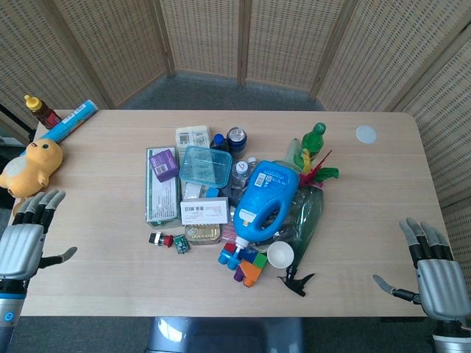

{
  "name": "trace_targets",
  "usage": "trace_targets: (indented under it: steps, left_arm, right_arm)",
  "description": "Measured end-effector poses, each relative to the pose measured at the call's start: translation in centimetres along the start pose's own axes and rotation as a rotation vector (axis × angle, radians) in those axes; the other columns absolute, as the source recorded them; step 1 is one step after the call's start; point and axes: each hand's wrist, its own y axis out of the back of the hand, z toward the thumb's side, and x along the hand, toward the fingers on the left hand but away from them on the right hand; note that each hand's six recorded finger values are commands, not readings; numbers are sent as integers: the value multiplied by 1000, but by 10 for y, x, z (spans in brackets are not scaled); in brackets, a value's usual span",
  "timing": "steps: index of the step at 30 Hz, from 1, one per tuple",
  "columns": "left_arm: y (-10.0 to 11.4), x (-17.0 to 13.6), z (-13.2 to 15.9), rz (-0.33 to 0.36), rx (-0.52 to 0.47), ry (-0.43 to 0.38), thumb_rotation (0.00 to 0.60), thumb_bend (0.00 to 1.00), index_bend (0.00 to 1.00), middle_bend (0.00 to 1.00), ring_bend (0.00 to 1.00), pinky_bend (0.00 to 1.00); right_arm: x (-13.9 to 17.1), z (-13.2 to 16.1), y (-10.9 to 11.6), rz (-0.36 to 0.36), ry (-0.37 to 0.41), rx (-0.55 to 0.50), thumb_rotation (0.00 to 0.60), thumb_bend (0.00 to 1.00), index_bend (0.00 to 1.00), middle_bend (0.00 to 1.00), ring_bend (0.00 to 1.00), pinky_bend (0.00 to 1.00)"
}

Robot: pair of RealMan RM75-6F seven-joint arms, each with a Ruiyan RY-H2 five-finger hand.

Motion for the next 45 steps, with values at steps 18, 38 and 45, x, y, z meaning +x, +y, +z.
trace_targets:
  steps: [18, 38, 45]
  left_arm:
    - [-6, 19, 11, -31, 20, -24, 600, 0, 0, 0, 0, 0]
    - [-51, 166, 79, -192, 206, 50, 600, 0, 0, 0, 0, 0]
    - [-73, 199, 117, -201, 224, 35, 600, 0, 0, 0, 0, 0]
  right_arm:
    - [-1, -6, 4, 0, -25, -21, 381, 0, 0, 0, 0, 0]
    - [-3, -4, -5, 31, -15, -28, 380, 0, 0, 0, 0, 0]
    - [-4, -5, -8, 42, -12, -27, 378, 0, 0, 0, 0, 0]
